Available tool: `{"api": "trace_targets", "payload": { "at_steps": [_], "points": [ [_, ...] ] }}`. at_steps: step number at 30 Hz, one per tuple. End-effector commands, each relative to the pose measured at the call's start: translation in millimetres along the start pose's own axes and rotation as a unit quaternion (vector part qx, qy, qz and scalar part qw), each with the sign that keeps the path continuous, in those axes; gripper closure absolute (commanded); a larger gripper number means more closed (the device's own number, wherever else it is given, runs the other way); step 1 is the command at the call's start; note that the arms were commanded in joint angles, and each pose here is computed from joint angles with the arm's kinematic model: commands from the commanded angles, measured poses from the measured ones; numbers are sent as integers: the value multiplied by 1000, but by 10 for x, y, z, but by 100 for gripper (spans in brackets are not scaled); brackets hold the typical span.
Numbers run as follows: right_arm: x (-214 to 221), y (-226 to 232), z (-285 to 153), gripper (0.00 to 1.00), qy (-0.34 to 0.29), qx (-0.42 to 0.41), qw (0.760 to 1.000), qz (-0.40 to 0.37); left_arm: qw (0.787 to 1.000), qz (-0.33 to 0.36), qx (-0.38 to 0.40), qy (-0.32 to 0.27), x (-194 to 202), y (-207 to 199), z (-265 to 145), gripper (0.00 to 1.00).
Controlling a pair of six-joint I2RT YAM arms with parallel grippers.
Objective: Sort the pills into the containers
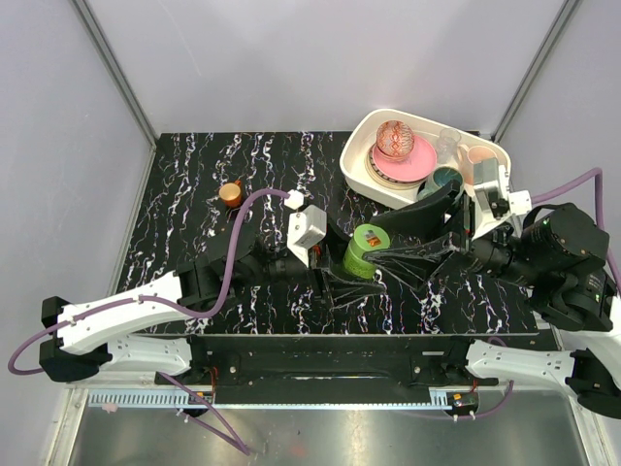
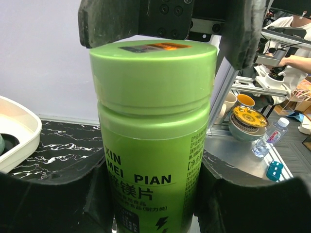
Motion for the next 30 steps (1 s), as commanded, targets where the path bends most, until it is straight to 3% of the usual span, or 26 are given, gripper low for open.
{"api": "trace_targets", "payload": {
  "at_steps": [1, 8, 30],
  "points": [
    [301, -208, 77, 35, 63, 55, 996, 11, 993, 43, 5, -113, -609, -31, -66, 100],
    [304, -214, 60, 26, 64, 57, 996, 8, 993, 43, 4, -113, -599, -27, -72, 100],
    [76, -33, 65, 24, 21, 8, 1000, 11, 993, 36, 7, -110, -530, -29, -32, 100]
  ]
}}
Point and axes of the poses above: each gripper's point midway between its finger pads, its own z axis out along the fingers, its own y axis along the line the jaws close on, x = y × z, the point moved 7 cm from there along -z, back along the fingers, and after that the axes turned 15 degrees about z, right-handed, at the moved point
